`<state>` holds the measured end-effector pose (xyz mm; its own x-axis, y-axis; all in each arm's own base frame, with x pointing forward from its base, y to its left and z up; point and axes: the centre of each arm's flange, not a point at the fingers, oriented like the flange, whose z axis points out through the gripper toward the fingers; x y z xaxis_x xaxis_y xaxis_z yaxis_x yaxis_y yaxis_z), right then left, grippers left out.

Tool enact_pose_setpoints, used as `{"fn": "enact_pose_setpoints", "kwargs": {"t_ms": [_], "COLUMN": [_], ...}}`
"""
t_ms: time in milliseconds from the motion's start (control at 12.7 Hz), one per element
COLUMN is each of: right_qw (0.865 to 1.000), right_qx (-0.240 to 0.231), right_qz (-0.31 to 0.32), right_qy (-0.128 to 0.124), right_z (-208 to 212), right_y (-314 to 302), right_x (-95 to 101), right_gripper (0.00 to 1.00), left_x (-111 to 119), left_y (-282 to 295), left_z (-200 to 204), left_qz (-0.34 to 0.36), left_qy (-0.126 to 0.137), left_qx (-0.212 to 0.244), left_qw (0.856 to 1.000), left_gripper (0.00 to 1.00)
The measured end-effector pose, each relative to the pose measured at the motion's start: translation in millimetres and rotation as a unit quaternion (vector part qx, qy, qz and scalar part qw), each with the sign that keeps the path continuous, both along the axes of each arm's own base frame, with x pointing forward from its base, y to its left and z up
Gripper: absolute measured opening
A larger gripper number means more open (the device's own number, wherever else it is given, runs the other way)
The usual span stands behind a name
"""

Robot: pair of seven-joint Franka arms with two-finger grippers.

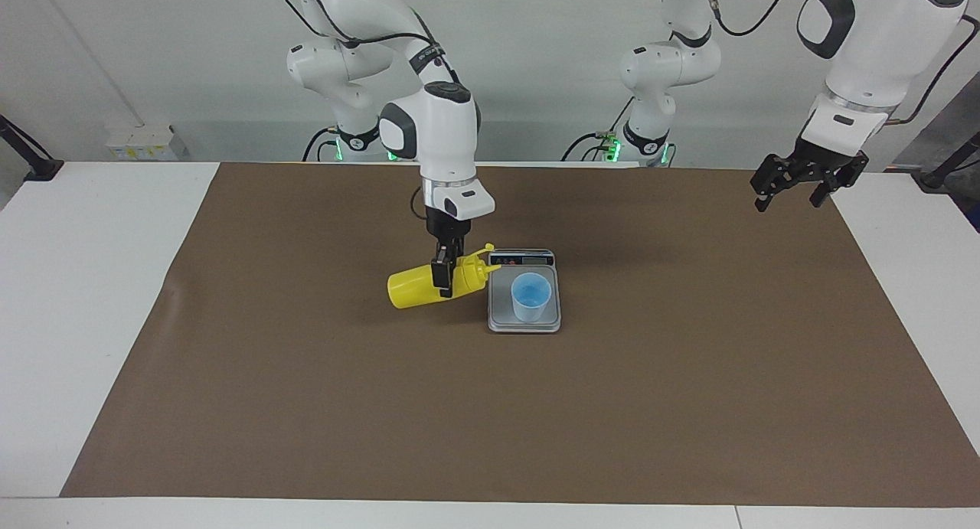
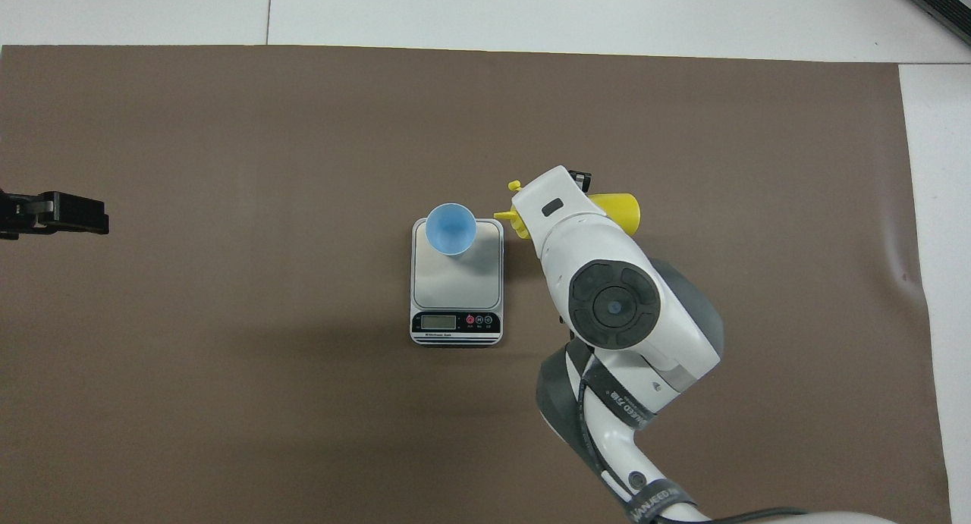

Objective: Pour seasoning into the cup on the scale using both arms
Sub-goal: 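Carry the yellow bottle with the right gripper over the cup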

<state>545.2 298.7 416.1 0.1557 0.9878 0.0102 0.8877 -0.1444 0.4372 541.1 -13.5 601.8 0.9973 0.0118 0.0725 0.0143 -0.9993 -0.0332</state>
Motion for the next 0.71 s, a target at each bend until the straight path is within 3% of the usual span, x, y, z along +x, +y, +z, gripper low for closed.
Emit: {"fn": "enact_pose_setpoints", "kwargs": {"t_ms": [709], "right_qw": [0.995], "right_qx": [-0.101], "right_qz": [0.016], "right_qy": [-0.019], "right_z": [-27], "right_y": [44], "right_x": [-10.0], "right_gripper": [0.46], "left_x": [0], "left_y": [0], "left_z": [0], "left_qz": [0.000], "left_qy": [0.000], "left_qx": [0.000], "left_qw": [1.000], "left_gripper": [1.00]}}
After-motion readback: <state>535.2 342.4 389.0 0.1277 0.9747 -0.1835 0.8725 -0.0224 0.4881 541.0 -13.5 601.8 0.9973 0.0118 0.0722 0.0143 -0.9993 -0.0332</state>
